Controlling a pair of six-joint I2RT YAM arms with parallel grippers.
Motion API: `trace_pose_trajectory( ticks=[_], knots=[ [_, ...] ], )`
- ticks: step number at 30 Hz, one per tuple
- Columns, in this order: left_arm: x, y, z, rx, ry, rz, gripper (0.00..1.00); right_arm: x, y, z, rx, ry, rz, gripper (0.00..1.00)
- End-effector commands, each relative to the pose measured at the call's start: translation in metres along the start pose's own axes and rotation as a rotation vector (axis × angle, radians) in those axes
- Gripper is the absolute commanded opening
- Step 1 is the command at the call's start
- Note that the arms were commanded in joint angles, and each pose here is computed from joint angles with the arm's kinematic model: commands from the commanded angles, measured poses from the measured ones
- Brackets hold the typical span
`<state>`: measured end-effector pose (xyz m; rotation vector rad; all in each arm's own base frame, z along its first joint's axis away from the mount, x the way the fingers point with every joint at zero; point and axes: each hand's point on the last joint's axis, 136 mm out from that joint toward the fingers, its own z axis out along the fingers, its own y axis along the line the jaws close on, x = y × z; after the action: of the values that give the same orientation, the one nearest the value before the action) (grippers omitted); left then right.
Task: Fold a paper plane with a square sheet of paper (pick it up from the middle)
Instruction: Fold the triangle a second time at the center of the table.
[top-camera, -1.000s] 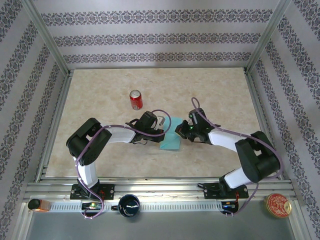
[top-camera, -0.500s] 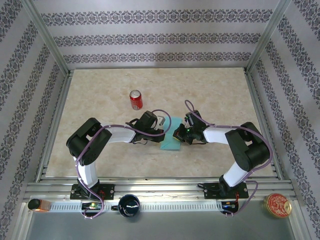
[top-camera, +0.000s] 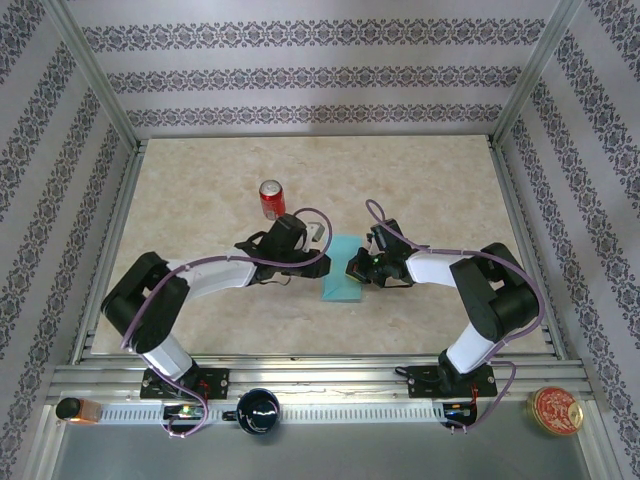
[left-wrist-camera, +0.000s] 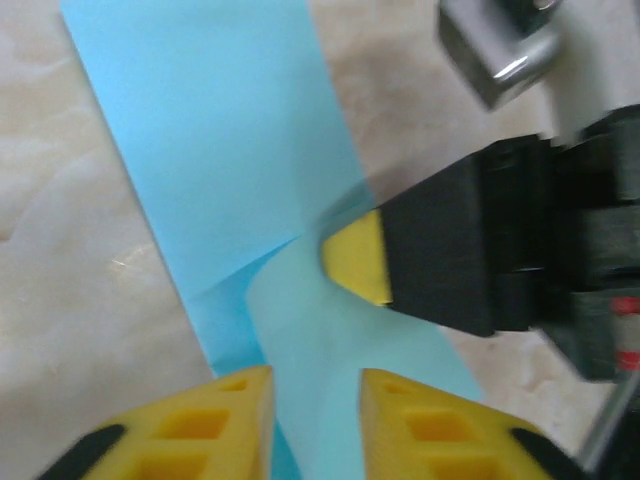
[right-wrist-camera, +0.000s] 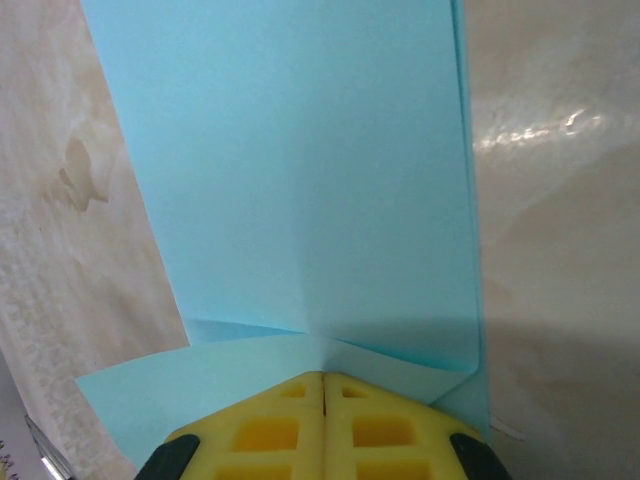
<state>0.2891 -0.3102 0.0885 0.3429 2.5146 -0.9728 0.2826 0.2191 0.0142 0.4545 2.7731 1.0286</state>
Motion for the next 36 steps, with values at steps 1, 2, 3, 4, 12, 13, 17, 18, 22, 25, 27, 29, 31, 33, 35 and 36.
trace_pose_trajectory(
  ticks=[1,2,3,4,12,13,17,18,22,25,27,29,31,33,35,36],
  knots=[
    [0.011,-0.011,-0.005,0.067,0.038,-0.074,0.15,0.011,-0.028,0.003,0.098,0.039,0.034,0.01],
    [0.013,-0.017,-0.005,0.093,0.052,-0.076,0.13,0.011,-0.028,0.002,0.1,0.037,0.035,0.01],
    [0.015,-0.025,-0.004,0.116,0.066,-0.073,0.12,0.011,-0.029,0.002,0.101,0.036,0.036,0.01],
    [0.018,-0.03,-0.002,0.133,0.082,-0.07,0.12,0.011,-0.029,0.002,0.102,0.035,0.038,0.01],
    [0.033,-0.041,0.024,0.145,0.185,-0.071,0.08,0.011,-0.029,0.001,0.1,0.031,0.045,0.01],
    [0.033,-0.04,0.027,0.143,0.19,-0.075,0.08,0.011,-0.029,0.001,0.099,0.032,0.045,0.01],
    [0.031,-0.039,0.036,0.135,0.203,-0.076,0.08,0.012,-0.029,0.002,0.099,0.035,0.05,0.01],
    [0.03,-0.038,0.038,0.132,0.205,-0.073,0.08,0.012,-0.029,0.002,0.099,0.035,0.05,0.01],
    [0.034,-0.035,0.047,0.128,0.245,-0.074,0.08,0.012,-0.03,0.002,0.099,0.038,0.051,0.01],
    [0.042,-0.028,0.052,0.108,0.271,-0.085,0.08,0.013,-0.03,0.002,0.1,0.038,0.053,0.01],
    [0.046,-0.025,0.053,0.101,0.286,-0.089,0.08,0.013,-0.031,0.002,0.102,0.038,0.054,0.01],
    [0.051,-0.021,0.054,0.092,0.295,-0.092,0.08,0.013,-0.031,0.002,0.102,0.037,0.055,0.01],
    [0.055,-0.017,0.055,0.081,0.303,-0.093,0.08,0.013,-0.031,0.002,0.102,0.037,0.056,0.01],
    [0.059,-0.014,0.056,0.073,0.31,-0.095,0.08,0.013,-0.032,0.002,0.104,0.037,0.057,0.01],
    [0.062,-0.011,0.056,0.07,0.316,-0.098,0.08,0.013,-0.031,0.002,0.101,0.035,0.057,0.01],
    [0.065,-0.009,0.056,0.067,0.319,-0.101,0.08,0.013,-0.032,0.002,0.103,0.036,0.057,0.01]
  ],
)
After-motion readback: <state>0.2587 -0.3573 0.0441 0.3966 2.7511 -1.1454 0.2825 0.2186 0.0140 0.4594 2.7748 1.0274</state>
